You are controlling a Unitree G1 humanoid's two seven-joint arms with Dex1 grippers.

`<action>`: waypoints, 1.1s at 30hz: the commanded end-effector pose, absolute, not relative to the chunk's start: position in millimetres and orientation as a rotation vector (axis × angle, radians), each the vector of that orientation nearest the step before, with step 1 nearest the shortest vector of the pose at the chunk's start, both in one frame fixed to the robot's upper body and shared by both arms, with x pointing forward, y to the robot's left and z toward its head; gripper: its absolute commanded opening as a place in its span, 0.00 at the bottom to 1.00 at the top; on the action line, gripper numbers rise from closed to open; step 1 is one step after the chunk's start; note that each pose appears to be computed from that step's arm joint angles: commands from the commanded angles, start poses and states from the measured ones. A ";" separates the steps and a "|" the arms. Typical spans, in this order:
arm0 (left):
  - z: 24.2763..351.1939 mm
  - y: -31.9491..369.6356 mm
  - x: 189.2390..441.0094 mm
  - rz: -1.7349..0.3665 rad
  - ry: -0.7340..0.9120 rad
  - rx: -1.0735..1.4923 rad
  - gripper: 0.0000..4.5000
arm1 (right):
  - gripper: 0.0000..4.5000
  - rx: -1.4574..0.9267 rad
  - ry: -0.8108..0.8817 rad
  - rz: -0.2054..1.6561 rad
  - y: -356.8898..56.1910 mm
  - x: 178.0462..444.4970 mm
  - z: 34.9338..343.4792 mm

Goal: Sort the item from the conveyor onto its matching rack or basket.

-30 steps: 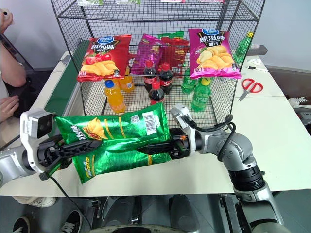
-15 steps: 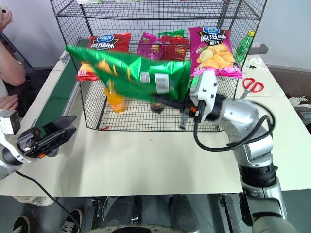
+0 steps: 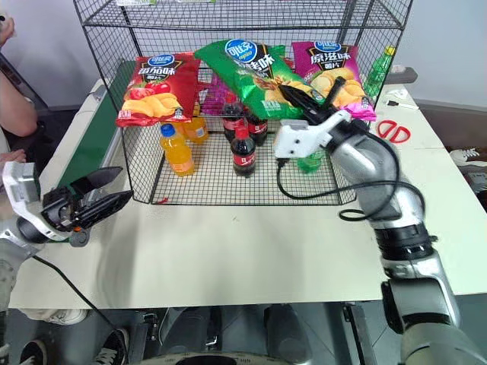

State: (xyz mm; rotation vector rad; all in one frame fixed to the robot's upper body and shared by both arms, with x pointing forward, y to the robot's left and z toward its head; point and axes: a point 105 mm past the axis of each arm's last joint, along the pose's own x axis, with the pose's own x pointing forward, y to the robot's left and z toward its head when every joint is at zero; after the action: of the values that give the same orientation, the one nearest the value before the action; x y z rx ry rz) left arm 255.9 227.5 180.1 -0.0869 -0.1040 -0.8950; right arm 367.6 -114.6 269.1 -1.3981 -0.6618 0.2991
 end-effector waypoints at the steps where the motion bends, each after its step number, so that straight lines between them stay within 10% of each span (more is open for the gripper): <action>1: 184.8 226.6 253.4 -0.883 -0.139 0.027 1.00 | 0.00 -1.394 -0.632 0.192 -111.6 383.3 275.8; 18: 184.2 221.8 241.0 -0.857 -0.159 0.073 1.00 | 0.00 -1.272 -0.483 0.148 -98.6 412.4 257.0; 25: 180.6 218.7 241.7 -0.863 -0.145 0.058 1.00 | 0.67 -1.150 -0.539 0.224 -80.7 404.0 268.9; 33: 176.8 217.2 242.2 -0.860 -0.126 0.049 1.00 | 0.67 -0.921 -0.508 0.395 -72.0 383.8 276.2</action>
State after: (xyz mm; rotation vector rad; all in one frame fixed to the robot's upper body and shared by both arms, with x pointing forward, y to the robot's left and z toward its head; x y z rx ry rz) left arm 243.9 221.9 171.0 0.0280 -0.1041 -0.8481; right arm 396.2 -74.2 254.8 -0.9794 -0.4386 0.3717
